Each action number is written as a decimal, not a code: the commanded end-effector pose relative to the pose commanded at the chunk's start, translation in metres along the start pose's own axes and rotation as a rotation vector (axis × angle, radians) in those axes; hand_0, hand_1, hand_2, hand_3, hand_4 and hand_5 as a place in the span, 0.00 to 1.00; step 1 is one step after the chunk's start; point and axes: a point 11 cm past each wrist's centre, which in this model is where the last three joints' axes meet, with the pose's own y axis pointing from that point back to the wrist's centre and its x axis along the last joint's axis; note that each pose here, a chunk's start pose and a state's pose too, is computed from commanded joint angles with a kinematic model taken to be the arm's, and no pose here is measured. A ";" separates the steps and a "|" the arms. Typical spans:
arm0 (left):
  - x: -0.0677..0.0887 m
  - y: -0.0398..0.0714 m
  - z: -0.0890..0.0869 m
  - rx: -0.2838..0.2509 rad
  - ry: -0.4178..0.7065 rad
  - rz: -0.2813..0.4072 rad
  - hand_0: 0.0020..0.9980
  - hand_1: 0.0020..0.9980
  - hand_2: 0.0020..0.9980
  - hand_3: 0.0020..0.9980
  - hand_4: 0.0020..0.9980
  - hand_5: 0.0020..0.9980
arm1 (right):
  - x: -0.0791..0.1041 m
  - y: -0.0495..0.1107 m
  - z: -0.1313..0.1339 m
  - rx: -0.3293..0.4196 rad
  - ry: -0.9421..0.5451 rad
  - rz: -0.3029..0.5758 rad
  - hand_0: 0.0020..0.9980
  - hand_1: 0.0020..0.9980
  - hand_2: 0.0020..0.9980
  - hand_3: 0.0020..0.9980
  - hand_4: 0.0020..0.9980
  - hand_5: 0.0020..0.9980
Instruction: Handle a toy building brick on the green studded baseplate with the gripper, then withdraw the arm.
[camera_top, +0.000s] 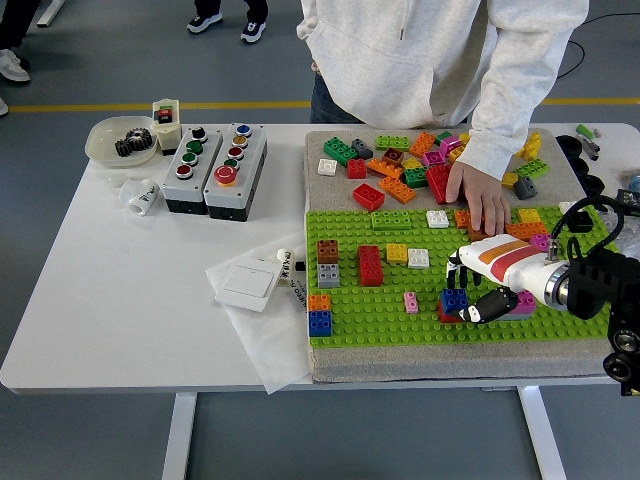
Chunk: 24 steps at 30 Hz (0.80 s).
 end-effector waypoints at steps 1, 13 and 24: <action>0.000 0.000 0.000 0.000 0.000 0.000 0.75 0.75 0.80 0.61 0.64 0.62 | -0.001 -0.001 0.001 -0.003 -0.003 -0.001 0.52 0.45 0.50 0.48 0.79 0.33; 0.000 0.000 0.000 0.000 0.001 -0.001 0.75 0.75 0.80 0.61 0.64 0.62 | -0.002 -0.001 0.005 -0.016 -0.012 -0.011 0.52 0.46 0.50 0.48 0.80 0.34; -0.001 0.000 0.000 0.001 0.000 -0.003 0.75 0.75 0.80 0.61 0.64 0.62 | -0.003 0.001 0.002 -0.005 -0.012 -0.017 0.52 0.46 0.50 0.48 0.81 0.35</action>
